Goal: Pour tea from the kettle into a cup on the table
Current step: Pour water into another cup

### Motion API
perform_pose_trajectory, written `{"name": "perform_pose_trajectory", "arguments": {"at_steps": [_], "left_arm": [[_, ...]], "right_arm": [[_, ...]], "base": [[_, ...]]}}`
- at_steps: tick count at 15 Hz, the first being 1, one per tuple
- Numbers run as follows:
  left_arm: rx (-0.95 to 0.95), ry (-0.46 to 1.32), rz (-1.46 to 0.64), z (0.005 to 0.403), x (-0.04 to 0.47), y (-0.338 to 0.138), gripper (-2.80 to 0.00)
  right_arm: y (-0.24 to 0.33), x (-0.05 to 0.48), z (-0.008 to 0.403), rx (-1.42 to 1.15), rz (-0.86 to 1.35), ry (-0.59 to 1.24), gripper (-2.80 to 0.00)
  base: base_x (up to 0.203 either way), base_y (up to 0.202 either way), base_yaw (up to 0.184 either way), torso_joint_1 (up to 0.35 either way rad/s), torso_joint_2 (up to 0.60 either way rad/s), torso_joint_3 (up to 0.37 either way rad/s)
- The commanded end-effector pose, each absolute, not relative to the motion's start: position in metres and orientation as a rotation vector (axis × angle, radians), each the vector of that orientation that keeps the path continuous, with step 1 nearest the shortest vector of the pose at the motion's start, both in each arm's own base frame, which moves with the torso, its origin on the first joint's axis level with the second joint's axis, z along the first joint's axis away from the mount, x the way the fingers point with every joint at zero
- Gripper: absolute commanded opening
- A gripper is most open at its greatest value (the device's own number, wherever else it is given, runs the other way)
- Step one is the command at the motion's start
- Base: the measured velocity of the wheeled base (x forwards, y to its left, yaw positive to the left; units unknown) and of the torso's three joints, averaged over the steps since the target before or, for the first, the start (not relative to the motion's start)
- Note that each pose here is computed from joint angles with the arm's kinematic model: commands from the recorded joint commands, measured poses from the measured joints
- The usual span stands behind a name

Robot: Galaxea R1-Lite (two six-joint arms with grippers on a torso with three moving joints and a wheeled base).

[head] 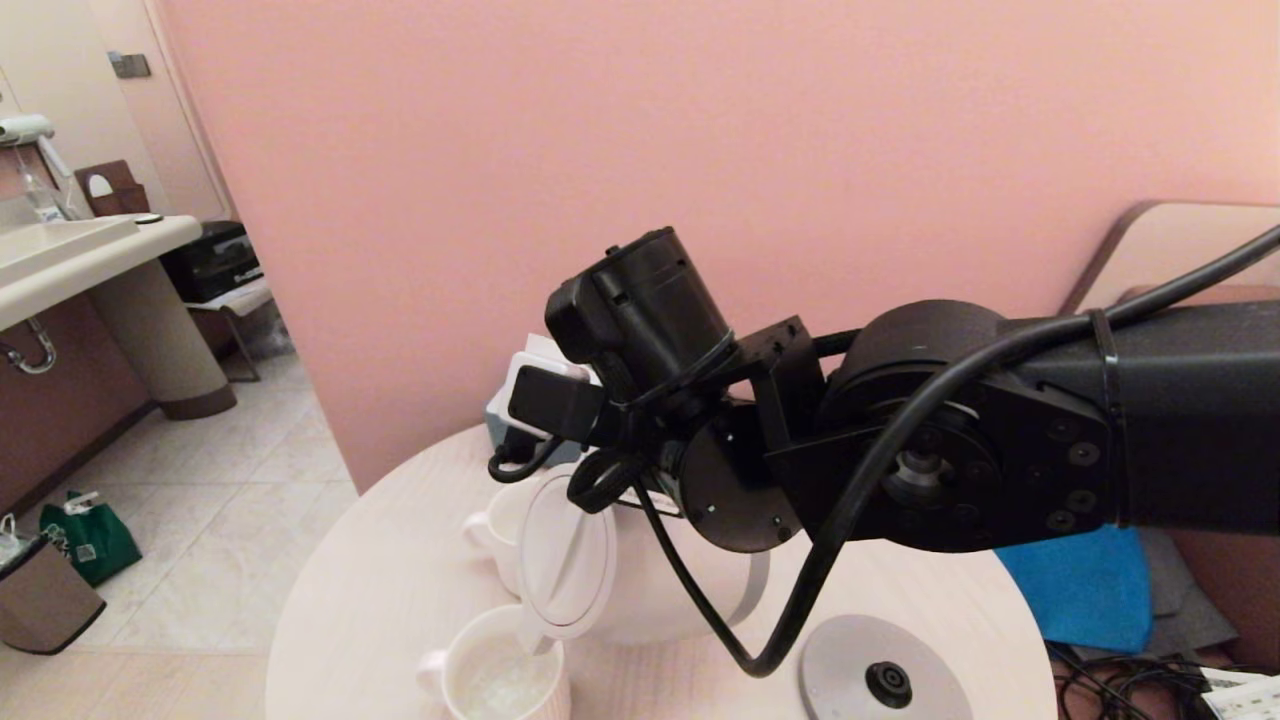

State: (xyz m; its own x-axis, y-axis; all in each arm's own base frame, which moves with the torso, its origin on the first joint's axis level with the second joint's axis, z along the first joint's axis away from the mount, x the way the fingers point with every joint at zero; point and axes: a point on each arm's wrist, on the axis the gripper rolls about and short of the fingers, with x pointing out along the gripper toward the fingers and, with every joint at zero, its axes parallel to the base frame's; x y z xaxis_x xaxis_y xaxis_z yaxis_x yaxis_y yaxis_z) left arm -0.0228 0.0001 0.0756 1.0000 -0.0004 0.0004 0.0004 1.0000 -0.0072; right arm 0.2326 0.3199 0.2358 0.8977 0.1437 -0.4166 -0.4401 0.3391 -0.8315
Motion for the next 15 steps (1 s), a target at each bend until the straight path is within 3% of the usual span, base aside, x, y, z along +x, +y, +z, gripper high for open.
{"name": "perform_pose_trajectory", "arguments": {"at_steps": [1,15], "left_arm": [[-0.008,-0.002,0.0,0.0756,-0.0228,0.0001,-2.8],[-0.008,0.0,0.0,0.0757,-0.0227,0.0001,-2.8]], "right_arm": [[0.3207,0.2331,0.2341,-1.177,0.386,0.294,-2.8],[0.3217,0.2347,0.2327,-1.208,0.379,0.294,-2.8]], "base": [[0.0,0.0,0.0,0.0,0.0,0.0],[0.0,0.0,0.0,0.0,0.0,0.0]]}}
